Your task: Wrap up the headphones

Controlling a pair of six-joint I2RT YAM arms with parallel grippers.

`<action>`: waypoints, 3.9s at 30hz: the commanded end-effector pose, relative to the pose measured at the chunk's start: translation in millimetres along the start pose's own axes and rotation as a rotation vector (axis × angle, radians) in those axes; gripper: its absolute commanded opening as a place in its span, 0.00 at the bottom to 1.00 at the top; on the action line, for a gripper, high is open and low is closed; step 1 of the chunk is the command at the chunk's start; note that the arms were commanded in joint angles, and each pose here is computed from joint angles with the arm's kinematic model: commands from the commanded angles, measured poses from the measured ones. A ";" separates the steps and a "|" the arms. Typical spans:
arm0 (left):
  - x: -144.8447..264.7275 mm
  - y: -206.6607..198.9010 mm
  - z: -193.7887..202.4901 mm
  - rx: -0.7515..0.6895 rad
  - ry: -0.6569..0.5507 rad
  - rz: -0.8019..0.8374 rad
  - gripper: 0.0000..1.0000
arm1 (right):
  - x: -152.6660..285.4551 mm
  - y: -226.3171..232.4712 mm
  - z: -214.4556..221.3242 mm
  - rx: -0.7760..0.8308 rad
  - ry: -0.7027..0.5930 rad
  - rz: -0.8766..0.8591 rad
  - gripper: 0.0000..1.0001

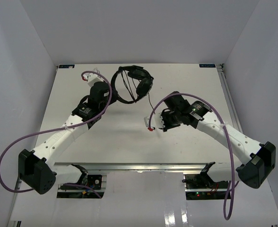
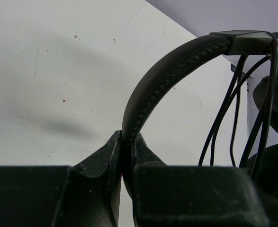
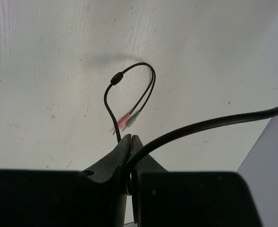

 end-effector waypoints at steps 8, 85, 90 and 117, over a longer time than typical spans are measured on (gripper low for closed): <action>-26.9 -32.9 -17.4 0.255 0.001 0.050 0.00 | 10.5 -9.1 -18.2 0.234 0.104 0.109 0.08; -17.7 36.3 95.9 -0.459 0.423 0.152 0.00 | 67.6 -117.4 -63.1 0.269 0.152 0.549 0.10; -3.5 29.8 103.2 -0.482 0.467 0.252 0.00 | 64.9 -123.0 -54.0 0.190 0.086 0.539 0.09; 43.2 1.4 120.5 -0.567 0.576 0.499 0.00 | 64.7 -171.0 -46.1 -0.065 -0.233 0.512 0.13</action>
Point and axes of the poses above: each gripper's point midway between its finger pads, its own x axis back along the fingers, its own y axis along the line the jaws close on, z = x × y, the point moved 3 cm from there along x, back along the fingers, and after that the axes turned 2 degrees about x, right-handed, at the moved point
